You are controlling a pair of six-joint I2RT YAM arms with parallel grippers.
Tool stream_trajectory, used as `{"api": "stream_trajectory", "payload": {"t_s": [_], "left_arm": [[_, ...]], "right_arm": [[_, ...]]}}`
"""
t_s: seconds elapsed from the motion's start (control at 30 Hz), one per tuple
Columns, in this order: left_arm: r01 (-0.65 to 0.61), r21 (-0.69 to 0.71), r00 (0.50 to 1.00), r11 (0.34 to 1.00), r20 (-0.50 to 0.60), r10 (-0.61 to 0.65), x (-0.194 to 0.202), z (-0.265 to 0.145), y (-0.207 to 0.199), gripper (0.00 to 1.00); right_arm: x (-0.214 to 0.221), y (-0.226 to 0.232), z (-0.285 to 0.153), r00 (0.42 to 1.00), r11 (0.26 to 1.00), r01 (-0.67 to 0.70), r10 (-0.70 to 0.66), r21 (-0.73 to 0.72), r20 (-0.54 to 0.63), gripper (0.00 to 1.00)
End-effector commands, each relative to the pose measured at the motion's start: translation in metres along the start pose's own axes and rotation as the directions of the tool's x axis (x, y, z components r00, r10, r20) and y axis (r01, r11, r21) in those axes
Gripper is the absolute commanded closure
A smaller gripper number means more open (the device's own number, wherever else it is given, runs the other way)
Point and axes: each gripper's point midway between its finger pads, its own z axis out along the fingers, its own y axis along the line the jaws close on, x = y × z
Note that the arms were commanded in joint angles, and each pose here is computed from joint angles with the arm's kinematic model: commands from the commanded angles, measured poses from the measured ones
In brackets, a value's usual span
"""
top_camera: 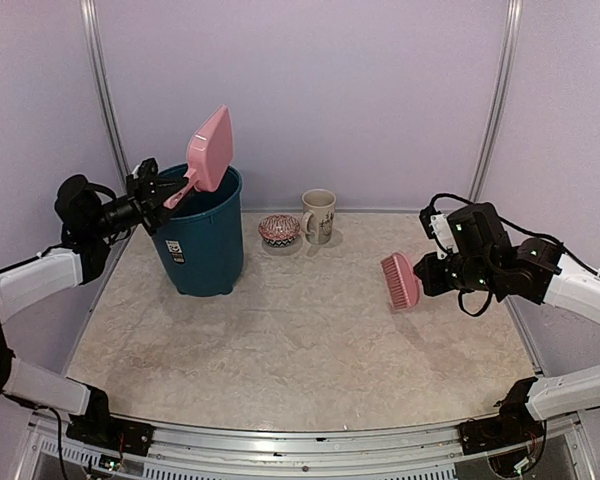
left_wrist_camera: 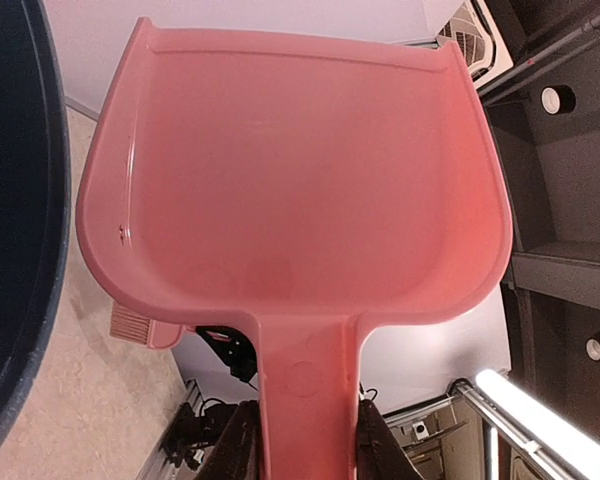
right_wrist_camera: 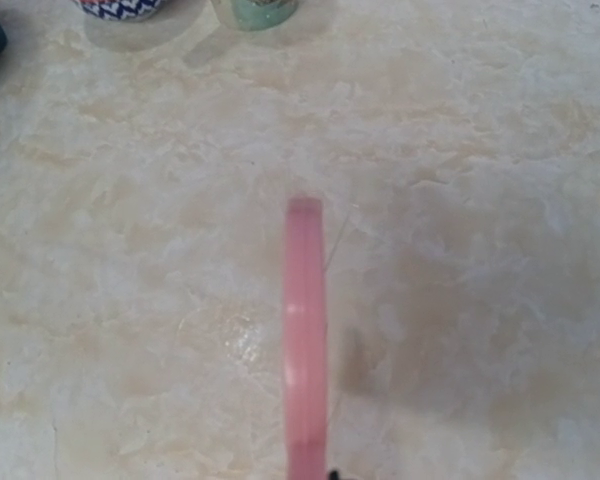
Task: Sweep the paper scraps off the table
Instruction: Dump the paper scraps in the dustpan into the trash bin.
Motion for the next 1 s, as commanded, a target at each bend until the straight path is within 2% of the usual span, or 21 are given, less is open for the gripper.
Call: {"api": "stream_trajectory", "payload": {"t_s": [0.0,0.2,0.4,0.57,0.73,0.97], "left_arm": [[-0.079,0.083,0.997,0.993,-0.005,0.08,0.001,-0.007,-0.04,1.0],[-0.135,0.015,0.991,0.991,0.024,0.134,-0.008,-0.016,-0.041,1.0],[-0.286,-0.103,0.958,0.953,-0.004,0.287,-0.003,-0.013,-0.047,1.0],[-0.434,-0.252,0.899,0.865,-0.052,0.435,0.01,-0.009,-0.054,1.0],[-0.514,-0.274,0.857,0.812,-0.122,0.501,0.033,-0.003,-0.058,1.0],[-0.637,-0.357,0.768,0.683,-0.218,0.602,0.072,0.018,-0.051,1.0]], "right_arm": [[-0.005,-0.002,-0.004,0.999,1.0,-0.02,0.02,-0.009,0.035,1.0],[-0.01,-0.005,-0.013,0.997,0.999,-0.03,0.031,-0.012,0.076,1.0],[-0.019,0.0,-0.015,0.991,0.997,-0.037,0.044,-0.064,0.127,1.0],[-0.023,-0.004,-0.015,0.984,0.996,-0.045,0.058,-0.078,0.169,1.0],[-0.025,-0.008,-0.009,0.983,0.997,-0.04,0.051,-0.068,0.178,1.0],[-0.033,-0.015,-0.012,0.971,0.998,-0.044,0.054,-0.048,0.232,1.0]]}}
